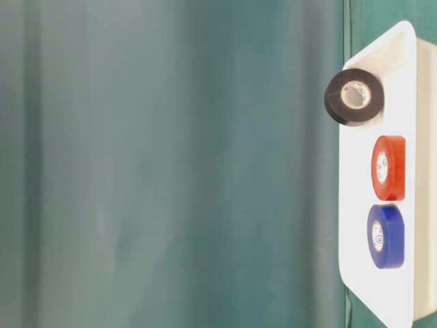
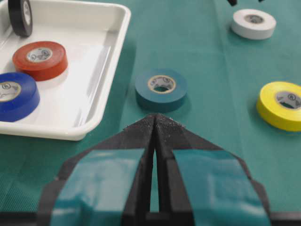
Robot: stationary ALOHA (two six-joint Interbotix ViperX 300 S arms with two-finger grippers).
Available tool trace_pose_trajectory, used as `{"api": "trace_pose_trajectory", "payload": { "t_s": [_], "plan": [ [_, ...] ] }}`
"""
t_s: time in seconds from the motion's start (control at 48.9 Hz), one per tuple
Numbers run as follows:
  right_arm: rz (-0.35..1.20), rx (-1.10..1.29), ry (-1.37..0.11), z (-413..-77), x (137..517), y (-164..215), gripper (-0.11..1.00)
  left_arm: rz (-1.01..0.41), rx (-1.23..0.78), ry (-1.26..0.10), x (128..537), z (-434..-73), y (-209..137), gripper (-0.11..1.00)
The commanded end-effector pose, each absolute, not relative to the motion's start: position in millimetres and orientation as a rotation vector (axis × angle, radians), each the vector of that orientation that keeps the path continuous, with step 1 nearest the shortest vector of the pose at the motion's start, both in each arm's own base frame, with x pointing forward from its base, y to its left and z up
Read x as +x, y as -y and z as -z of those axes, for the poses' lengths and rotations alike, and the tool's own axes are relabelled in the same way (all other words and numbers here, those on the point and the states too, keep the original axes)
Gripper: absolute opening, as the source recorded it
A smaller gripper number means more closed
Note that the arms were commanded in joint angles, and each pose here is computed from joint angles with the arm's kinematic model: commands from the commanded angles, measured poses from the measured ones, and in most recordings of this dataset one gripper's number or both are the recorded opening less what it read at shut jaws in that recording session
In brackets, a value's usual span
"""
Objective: Put the tape into the white case with the right arm.
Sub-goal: 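Move the open right gripper down onto the white tape roll and grasp it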
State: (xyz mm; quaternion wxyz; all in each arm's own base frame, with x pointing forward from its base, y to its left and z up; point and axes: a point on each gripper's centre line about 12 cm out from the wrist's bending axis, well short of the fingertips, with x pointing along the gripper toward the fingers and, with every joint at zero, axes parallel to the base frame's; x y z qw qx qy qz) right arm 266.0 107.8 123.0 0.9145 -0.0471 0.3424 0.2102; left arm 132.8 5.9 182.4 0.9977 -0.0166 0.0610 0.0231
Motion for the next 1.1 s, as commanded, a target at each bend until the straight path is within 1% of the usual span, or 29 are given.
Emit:
{"api": "trace_pose_trajectory", "payload": {
  "t_s": [0.0,0.368,0.593,0.941,1.044,1.085],
  "plan": [
    [-0.445,-0.095,-0.684,-127,275,-114,0.64,-0.049,-0.033,-0.111,134,-187,-6,0.0],
    [-0.424,-0.106,-0.731,-120,277,-112,0.64,-0.049,-0.033,-0.113,134,-187,-6,0.0],
    [-0.399,-0.135,-0.818,-101,284,-112,0.64,-0.049,-0.033,-0.113,134,-187,-6,0.0],
    [-0.392,-0.143,-0.836,-96,293,-114,0.64,-0.049,-0.033,-0.113,134,-187,-6,0.0],
    [-0.386,-0.148,-0.85,-94,291,-113,0.6,-0.049,-0.033,-0.113,134,-187,-6,0.0],
    [-0.381,-0.146,-0.852,-94,291,-112,0.54,-0.049,-0.035,-0.113,134,-187,-6,0.0]
  ]
}}
